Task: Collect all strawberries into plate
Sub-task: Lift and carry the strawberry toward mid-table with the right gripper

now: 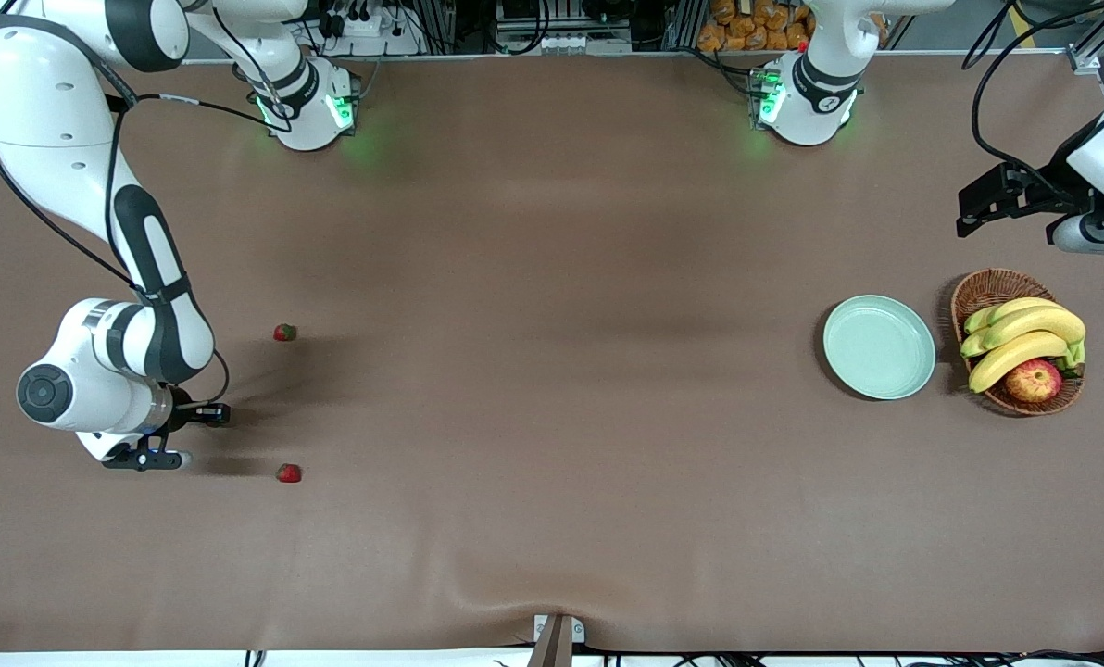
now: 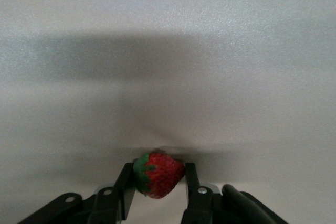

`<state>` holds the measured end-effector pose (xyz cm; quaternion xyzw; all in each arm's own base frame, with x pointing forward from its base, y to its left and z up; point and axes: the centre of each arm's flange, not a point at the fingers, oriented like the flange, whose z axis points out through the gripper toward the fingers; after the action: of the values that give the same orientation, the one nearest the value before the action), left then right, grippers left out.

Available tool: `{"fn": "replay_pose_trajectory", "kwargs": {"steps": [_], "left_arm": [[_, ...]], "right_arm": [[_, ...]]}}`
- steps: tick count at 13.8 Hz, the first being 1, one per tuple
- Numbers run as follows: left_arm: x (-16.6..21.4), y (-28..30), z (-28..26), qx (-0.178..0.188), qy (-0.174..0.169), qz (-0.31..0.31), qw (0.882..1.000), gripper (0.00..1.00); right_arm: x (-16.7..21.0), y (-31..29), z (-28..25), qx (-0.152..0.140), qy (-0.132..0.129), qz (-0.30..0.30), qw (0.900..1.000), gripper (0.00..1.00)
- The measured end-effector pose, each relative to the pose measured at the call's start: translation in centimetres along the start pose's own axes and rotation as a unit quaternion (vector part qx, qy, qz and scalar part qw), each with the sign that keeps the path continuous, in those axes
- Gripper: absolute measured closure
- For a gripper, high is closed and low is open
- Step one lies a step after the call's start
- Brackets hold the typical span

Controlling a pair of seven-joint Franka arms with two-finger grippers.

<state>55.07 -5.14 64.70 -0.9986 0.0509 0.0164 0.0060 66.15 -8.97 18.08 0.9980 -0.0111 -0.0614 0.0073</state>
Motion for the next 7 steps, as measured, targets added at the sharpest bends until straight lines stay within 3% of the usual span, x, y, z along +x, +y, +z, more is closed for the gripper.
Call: {"fn": "replay_pose_trajectory", "kwargs": {"steps": [5, 7], "left_arm": [[0.0, 0.0, 0.0, 0.000, 0.000, 0.000, 1.000, 0.00], [0.0, 0.0, 0.0, 0.000, 0.000, 0.000, 1.000, 0.00]], "right_arm": [[0.1, -0.2, -0.3, 0.001, 0.000, -0.002, 1.000, 0.61], [0.1, -0.6, -1.1, 0.004, -0.012, -0.004, 1.000, 0.61]]}}
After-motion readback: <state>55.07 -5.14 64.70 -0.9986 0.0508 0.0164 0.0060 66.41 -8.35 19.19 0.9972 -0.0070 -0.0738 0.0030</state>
